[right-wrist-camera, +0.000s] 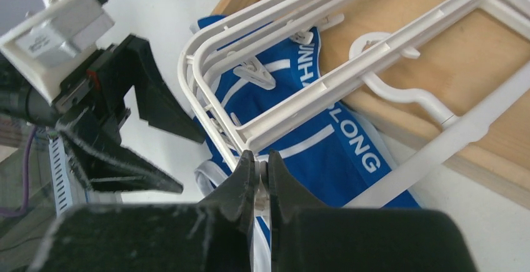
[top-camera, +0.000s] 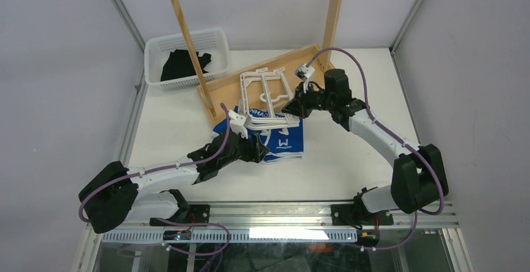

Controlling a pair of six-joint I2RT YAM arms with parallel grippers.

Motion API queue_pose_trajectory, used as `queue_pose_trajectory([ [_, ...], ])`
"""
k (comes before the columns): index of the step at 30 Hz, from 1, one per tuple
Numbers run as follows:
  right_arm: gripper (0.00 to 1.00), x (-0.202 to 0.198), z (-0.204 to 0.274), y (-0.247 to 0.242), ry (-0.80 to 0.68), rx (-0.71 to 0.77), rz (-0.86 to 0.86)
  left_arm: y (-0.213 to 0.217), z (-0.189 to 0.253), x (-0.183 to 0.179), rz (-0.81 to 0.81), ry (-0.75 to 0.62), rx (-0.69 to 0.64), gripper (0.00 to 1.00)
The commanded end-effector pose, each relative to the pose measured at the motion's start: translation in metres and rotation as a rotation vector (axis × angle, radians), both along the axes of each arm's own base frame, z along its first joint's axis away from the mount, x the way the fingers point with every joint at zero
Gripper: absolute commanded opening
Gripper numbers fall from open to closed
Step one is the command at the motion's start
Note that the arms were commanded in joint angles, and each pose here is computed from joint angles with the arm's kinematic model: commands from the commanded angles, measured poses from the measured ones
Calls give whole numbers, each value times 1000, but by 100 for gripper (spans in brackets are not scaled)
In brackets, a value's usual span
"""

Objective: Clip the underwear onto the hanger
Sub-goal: Clamp the underwear onto the hanger.

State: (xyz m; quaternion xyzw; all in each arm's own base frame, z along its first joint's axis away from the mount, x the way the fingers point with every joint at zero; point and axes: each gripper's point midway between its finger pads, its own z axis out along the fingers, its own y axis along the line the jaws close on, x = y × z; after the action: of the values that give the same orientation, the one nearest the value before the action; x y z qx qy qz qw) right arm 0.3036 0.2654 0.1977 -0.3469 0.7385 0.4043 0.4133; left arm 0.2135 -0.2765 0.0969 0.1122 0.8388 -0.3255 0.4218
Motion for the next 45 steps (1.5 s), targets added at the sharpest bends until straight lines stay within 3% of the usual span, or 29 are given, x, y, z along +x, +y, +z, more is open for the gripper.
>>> queue_pose_trajectory([
  [1,0,-4,27,-4,-77,-11,27,-5,18,28,81,-30,-130,65],
  [14,0,-19,23,-11,-10,-66,32,0,11,81,113,-32,-115,68],
  [28,0,-19,9,-16,5,-96,-49,4,49,127,152,-119,-135,69],
  [45,0,-8,-18,-13,115,-157,-82,34,68,86,191,-71,-199,83],
])
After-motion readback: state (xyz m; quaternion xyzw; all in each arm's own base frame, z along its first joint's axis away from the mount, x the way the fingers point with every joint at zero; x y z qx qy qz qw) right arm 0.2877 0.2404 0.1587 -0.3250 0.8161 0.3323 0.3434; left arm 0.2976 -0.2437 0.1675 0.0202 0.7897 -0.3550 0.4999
